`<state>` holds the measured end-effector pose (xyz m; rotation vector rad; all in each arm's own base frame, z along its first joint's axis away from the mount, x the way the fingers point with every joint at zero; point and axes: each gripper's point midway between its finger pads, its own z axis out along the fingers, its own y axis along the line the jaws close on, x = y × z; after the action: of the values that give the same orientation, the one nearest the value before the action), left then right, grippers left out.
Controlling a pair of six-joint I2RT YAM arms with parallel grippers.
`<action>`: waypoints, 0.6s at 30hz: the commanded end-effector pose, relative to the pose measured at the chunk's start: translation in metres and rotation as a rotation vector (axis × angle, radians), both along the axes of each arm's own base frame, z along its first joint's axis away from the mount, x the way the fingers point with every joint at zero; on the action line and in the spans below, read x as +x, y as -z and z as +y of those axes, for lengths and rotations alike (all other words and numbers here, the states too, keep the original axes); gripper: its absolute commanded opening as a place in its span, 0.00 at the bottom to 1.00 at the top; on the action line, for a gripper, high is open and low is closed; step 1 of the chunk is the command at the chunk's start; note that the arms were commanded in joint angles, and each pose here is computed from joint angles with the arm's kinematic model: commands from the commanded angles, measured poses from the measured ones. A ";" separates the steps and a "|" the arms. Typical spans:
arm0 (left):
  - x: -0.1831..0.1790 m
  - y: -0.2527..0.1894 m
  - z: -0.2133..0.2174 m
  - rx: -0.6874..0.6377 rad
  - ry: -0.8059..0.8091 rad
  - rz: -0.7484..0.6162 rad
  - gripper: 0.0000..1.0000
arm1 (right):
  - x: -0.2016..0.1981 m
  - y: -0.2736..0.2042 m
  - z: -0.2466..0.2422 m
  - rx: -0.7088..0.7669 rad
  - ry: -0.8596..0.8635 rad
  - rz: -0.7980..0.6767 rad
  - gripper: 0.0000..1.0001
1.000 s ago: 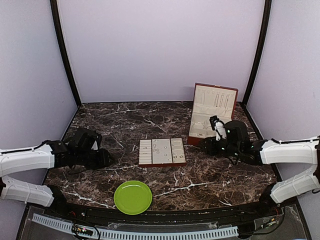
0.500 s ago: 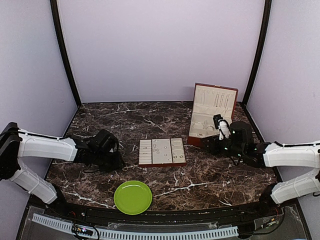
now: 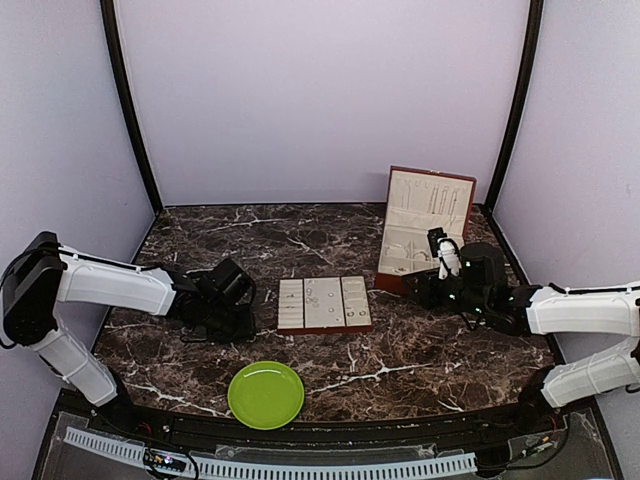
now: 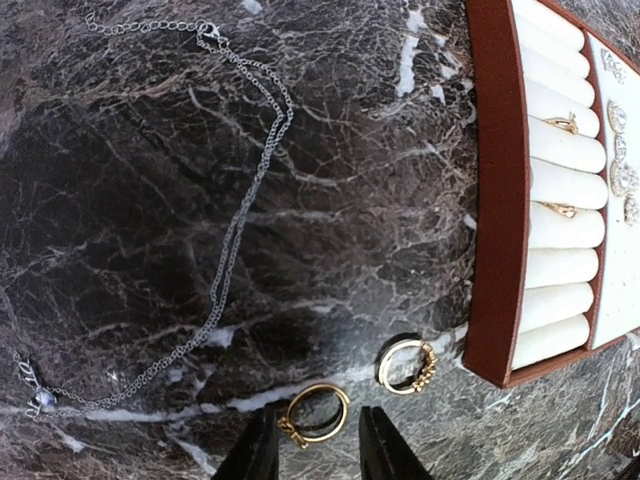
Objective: Organize the mixed jewelry
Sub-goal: Pick up the ring from the center of the board.
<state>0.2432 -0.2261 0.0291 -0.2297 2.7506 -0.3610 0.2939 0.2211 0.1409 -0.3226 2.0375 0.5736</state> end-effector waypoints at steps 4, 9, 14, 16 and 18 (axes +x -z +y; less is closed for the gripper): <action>-0.004 0.006 0.011 0.075 -0.030 0.023 0.26 | 0.005 -0.002 -0.005 -0.001 0.030 -0.027 0.43; -0.004 0.006 0.011 0.075 -0.035 0.019 0.22 | 0.005 -0.002 -0.005 -0.003 0.032 -0.024 0.43; -0.004 0.008 0.007 0.068 -0.027 0.025 0.18 | 0.005 -0.001 -0.006 -0.007 0.037 -0.023 0.43; -0.005 0.009 0.005 0.067 -0.021 0.029 0.17 | 0.006 -0.001 -0.007 -0.008 0.040 -0.023 0.43; -0.006 0.010 0.006 0.071 -0.020 0.031 0.16 | 0.006 0.000 -0.007 -0.008 0.042 -0.022 0.43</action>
<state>0.2396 -0.2195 0.0191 -0.2532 2.7723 -0.2780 0.2962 0.2177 0.1409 -0.3071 2.0355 0.5504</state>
